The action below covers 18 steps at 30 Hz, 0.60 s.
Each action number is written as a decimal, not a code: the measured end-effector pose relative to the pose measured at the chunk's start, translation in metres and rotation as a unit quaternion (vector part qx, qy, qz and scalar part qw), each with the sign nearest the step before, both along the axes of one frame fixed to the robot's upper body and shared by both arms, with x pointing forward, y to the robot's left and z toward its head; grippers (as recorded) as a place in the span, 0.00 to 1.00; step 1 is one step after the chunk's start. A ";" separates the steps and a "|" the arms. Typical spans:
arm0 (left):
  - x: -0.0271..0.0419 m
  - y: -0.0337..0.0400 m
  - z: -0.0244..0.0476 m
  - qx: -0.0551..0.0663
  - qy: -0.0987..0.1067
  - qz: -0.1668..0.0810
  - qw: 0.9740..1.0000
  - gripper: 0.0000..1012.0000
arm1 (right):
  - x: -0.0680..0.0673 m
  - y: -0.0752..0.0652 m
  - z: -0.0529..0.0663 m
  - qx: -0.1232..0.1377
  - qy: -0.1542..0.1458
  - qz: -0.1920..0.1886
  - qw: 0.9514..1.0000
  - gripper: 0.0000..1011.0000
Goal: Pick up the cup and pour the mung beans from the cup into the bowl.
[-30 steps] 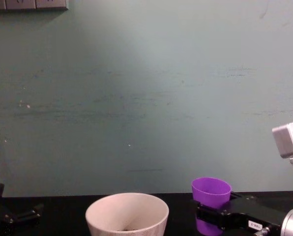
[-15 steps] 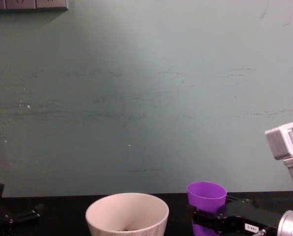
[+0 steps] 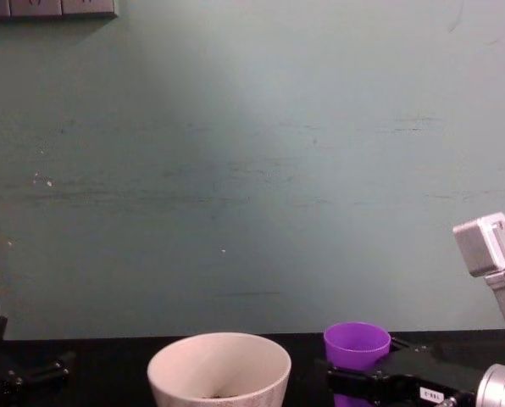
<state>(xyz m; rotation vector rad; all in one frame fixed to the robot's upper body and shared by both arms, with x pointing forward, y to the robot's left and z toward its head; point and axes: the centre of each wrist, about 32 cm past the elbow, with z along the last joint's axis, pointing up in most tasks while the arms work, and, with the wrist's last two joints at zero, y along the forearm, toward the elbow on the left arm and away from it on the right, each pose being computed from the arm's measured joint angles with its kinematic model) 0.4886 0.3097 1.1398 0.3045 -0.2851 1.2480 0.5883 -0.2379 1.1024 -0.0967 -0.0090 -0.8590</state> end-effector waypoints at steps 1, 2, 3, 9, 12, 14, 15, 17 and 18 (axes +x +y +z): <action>0.0000 0.0000 0.0000 0.000 0.000 0.000 1.000 0.99 | 0.000 0.000 0.001 0.001 -0.001 0.000 1.000 0.96; 0.0000 0.0000 0.0000 0.000 0.000 0.000 1.000 0.99 | -0.001 0.001 0.002 0.001 -0.001 0.000 1.000 0.97; 0.0000 0.0000 0.0000 0.000 0.000 0.000 1.000 0.99 | -0.001 0.001 0.002 0.001 -0.002 0.000 1.000 0.99; 0.0000 0.0000 0.0000 0.000 0.000 0.000 1.000 0.99 | -0.004 0.004 0.011 0.000 -0.015 0.001 1.000 0.99; 0.0000 0.0000 0.0000 0.000 0.000 0.000 1.000 0.99 | -0.008 0.007 0.019 0.000 -0.030 0.001 1.000 0.99; 0.0000 0.0000 0.0000 0.000 0.000 0.000 1.000 0.99 | -0.010 0.007 0.023 0.001 -0.037 0.001 0.999 0.99; 0.0000 0.0000 0.0000 0.000 0.000 0.000 1.000 0.99 | -0.012 0.008 0.026 0.004 -0.043 0.000 0.999 0.99; 0.0000 0.0000 0.0000 0.000 0.000 0.000 1.000 0.99 | -0.014 0.008 0.030 0.007 -0.050 0.001 0.999 0.99; 0.0000 0.0000 0.0000 0.000 0.000 0.000 1.000 0.99 | -0.015 0.009 0.032 0.009 -0.054 0.001 0.999 0.99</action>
